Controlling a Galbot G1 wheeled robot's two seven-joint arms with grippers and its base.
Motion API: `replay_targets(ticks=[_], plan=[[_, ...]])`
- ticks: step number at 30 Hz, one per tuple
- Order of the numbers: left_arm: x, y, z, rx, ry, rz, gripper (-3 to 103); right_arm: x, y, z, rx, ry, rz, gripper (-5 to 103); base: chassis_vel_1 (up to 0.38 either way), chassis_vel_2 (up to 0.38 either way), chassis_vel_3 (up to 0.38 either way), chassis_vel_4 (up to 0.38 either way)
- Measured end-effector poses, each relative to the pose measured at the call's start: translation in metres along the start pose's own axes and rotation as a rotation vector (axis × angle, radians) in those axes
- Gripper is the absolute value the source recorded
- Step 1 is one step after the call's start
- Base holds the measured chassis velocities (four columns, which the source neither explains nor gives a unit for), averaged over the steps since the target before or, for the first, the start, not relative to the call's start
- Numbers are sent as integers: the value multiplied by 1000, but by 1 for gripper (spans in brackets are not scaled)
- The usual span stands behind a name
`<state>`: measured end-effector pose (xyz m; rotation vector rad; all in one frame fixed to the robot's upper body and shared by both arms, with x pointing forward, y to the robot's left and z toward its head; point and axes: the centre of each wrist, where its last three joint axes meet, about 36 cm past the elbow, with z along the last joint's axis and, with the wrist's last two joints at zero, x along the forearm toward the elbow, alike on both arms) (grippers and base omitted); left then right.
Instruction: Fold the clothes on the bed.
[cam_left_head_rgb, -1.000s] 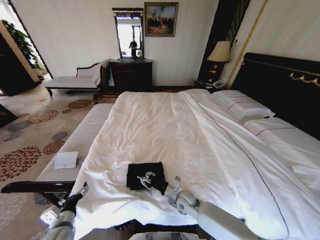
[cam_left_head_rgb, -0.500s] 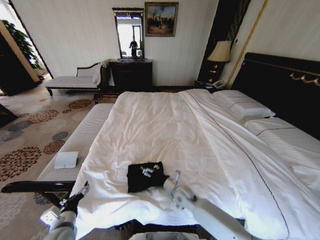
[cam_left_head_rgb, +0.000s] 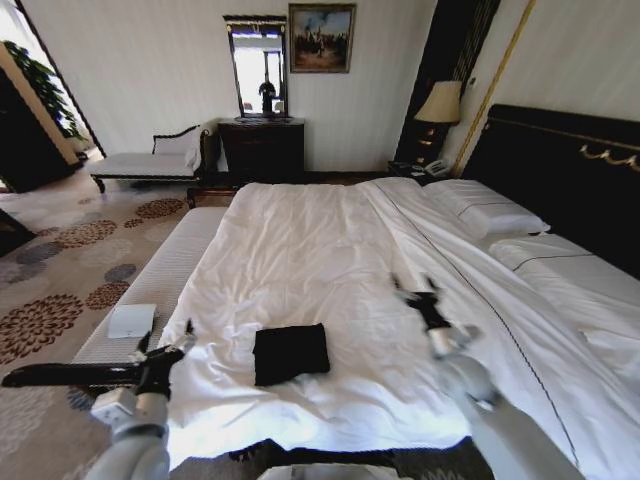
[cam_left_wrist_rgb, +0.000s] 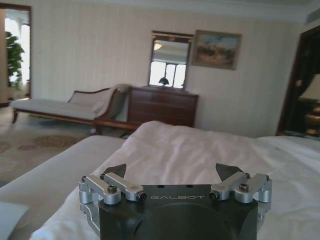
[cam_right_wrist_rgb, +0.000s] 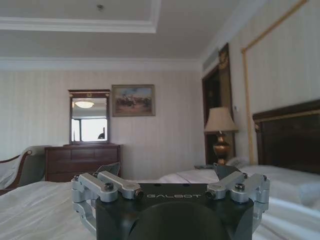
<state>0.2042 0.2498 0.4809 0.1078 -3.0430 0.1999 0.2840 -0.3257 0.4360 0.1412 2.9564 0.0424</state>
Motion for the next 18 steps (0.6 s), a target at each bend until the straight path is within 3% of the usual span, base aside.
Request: replay_targets(ticks=[4,18], plan=[[12,-15,-11,19,-18,115,100,44,29,-22,-56,-1,57,100,0,0,0,0],[12,-15,-11,23,-10,122,100,45,34,-22,-72,5,53,100,0,0,0,0]])
